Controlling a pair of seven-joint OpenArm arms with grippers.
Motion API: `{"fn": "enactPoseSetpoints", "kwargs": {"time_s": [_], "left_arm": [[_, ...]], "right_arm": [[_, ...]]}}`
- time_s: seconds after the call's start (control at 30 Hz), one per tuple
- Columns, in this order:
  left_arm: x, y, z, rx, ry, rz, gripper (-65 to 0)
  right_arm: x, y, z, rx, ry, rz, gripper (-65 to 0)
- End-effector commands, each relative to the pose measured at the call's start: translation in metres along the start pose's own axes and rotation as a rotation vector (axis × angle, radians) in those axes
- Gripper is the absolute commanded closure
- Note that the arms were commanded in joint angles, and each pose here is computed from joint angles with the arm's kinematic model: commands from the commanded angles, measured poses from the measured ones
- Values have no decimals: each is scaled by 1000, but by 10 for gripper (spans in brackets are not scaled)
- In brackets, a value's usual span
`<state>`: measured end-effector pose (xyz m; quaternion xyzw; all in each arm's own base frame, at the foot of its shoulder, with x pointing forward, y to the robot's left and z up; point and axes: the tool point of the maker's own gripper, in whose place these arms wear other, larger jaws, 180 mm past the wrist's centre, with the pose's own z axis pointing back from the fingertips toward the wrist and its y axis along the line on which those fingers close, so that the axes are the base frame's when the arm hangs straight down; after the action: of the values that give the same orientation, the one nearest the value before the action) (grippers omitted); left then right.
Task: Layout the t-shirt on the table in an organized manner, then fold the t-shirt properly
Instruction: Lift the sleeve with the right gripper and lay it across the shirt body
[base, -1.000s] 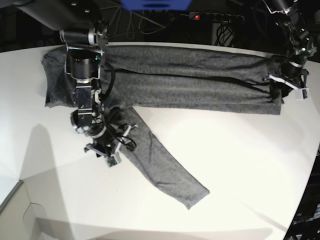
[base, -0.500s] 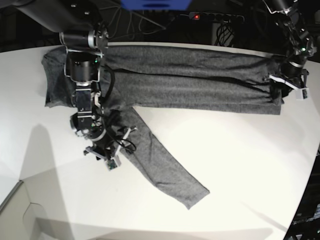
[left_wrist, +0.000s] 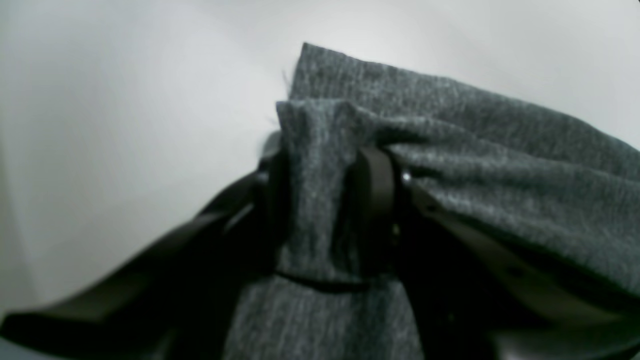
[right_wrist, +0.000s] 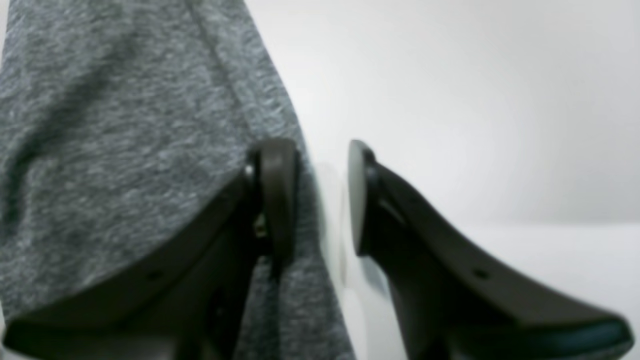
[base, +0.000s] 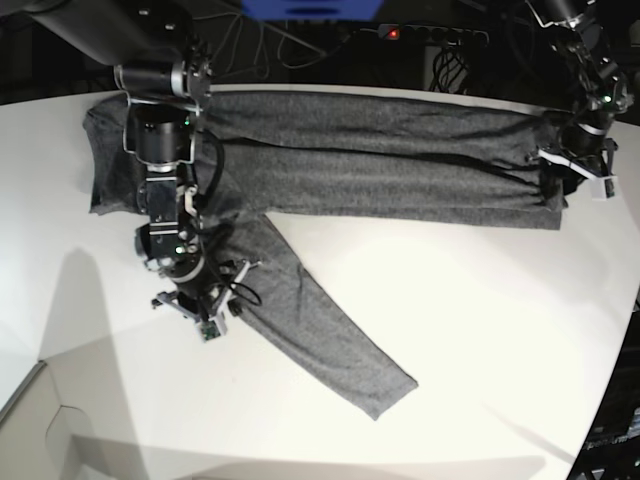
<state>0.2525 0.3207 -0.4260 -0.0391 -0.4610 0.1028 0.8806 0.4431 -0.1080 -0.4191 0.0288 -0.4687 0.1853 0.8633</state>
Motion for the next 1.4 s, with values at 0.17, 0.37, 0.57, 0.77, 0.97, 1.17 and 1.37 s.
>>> {"fn": "enactPoseSetpoints", "kwargs": {"time_s": [0.17,0.37,0.57,0.77,0.97,1.17,1.37], "left_arm": [[2,5,1,9,16,-23,-221],[3,6,1,10,14,-23,-221],[3,6,1,10,14,-25,-221],[2,6,1,12,18,-28,-221],[4,7,2,13,16,-32,-221],[6,6,1,9,8,-30,-221],[11,3,0,4,-3,-33,-221]], "right_arm": [[23,-6,-1,-13,-58,5,-116],[2,2,-7,15,-1,-10,0],[18,-8,0,-15,-52,1,0],[56,-5,35,-73,-200,21,0],[71,42,74,-16,-295,70,0],[71,106,112,81,-345,124,0],[62,163,154,189,-370,143,0]]}}
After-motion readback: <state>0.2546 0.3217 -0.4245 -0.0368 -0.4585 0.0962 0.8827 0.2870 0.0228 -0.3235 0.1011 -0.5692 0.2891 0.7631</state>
